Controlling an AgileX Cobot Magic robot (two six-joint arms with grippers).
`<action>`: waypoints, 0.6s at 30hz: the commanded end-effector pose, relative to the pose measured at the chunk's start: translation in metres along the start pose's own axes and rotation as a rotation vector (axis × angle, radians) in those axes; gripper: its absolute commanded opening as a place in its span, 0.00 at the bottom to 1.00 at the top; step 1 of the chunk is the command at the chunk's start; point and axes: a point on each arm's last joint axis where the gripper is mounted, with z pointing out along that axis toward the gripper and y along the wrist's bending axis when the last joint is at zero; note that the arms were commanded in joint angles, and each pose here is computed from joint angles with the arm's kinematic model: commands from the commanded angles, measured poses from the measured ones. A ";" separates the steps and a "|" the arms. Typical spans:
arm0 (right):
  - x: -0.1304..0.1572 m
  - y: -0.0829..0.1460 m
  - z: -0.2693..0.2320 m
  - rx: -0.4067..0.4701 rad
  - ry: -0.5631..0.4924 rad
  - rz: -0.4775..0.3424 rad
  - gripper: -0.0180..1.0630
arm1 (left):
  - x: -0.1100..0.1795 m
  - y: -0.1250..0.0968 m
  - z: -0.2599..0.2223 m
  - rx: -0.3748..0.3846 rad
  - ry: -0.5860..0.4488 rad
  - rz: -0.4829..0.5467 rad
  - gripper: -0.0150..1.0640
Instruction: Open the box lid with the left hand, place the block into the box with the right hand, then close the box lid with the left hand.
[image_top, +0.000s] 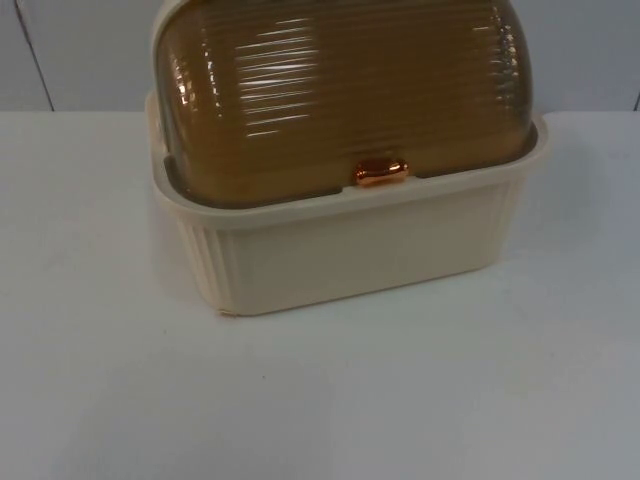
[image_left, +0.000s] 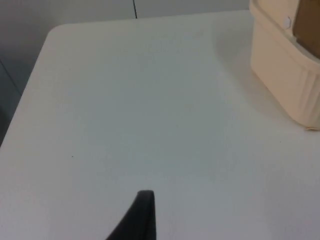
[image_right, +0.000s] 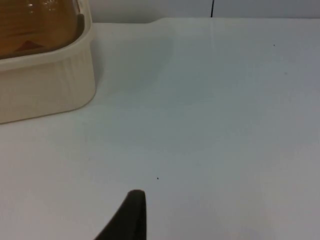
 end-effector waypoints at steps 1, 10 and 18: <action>0.001 0.000 0.001 -0.003 0.000 0.005 0.99 | 0.001 0.000 0.001 0.003 0.006 -0.005 0.97; 0.001 0.000 0.001 -0.003 0.000 0.005 0.99 | 0.001 0.000 0.001 0.001 0.006 -0.003 0.97; 0.001 0.000 0.001 0.000 0.000 0.003 0.99 | 0.001 0.001 0.001 -0.010 0.006 0.012 0.97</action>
